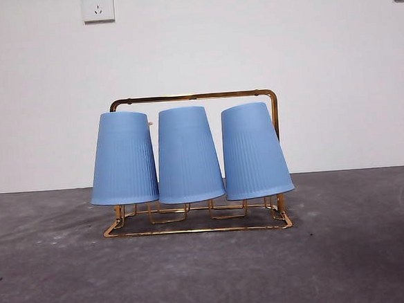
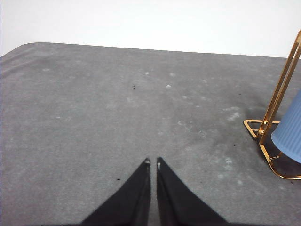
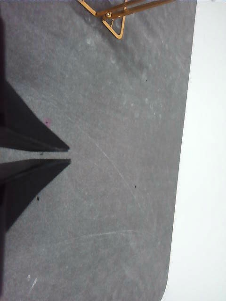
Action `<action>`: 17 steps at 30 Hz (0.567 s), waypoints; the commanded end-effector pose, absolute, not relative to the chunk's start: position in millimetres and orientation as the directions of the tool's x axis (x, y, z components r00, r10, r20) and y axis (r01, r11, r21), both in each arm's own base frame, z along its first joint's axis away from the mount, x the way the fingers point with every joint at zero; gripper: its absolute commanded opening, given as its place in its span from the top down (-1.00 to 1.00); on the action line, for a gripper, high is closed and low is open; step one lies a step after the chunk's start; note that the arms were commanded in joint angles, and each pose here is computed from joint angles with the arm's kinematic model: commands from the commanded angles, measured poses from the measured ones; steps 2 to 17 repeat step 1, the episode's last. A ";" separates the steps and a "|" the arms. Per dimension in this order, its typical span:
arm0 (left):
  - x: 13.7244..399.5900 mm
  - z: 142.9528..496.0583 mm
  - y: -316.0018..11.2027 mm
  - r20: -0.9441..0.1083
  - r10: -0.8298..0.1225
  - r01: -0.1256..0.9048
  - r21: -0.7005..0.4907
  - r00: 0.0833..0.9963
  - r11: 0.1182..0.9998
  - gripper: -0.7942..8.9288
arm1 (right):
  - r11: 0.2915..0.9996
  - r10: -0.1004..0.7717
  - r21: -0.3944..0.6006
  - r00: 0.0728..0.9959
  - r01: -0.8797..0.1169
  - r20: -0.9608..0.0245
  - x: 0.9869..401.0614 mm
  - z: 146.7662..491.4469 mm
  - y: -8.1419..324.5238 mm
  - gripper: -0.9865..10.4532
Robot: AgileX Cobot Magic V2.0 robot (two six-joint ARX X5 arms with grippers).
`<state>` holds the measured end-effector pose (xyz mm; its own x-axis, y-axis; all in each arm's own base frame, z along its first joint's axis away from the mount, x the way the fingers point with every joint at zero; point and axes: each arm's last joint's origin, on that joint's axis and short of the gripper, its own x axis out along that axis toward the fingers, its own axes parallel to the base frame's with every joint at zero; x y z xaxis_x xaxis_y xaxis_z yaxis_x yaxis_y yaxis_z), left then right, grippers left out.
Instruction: Pick the top cup and place it on cupholder, pick up the mid cup and place it on cupholder, last pick the bottom cup and place it on cupholder.
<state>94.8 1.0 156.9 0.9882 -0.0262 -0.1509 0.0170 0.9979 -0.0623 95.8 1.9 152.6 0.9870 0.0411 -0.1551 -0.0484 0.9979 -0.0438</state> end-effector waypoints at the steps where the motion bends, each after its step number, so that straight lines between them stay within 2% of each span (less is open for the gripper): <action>1: 95.6 149.6 1.2 -0.176 -0.024 0.012 -0.070 0.984 0.998 0.80 | 0.998 0.037 -0.052 0.988 -0.045 -0.147 96.2 152.0 1.7 0.79; 17: 95.6 149.6 1.2 -0.176 -0.024 0.012 -0.070 0.984 0.998 0.80 | 0.998 0.037 -0.052 0.988 -0.045 -0.147 96.2 152.0 1.7 0.79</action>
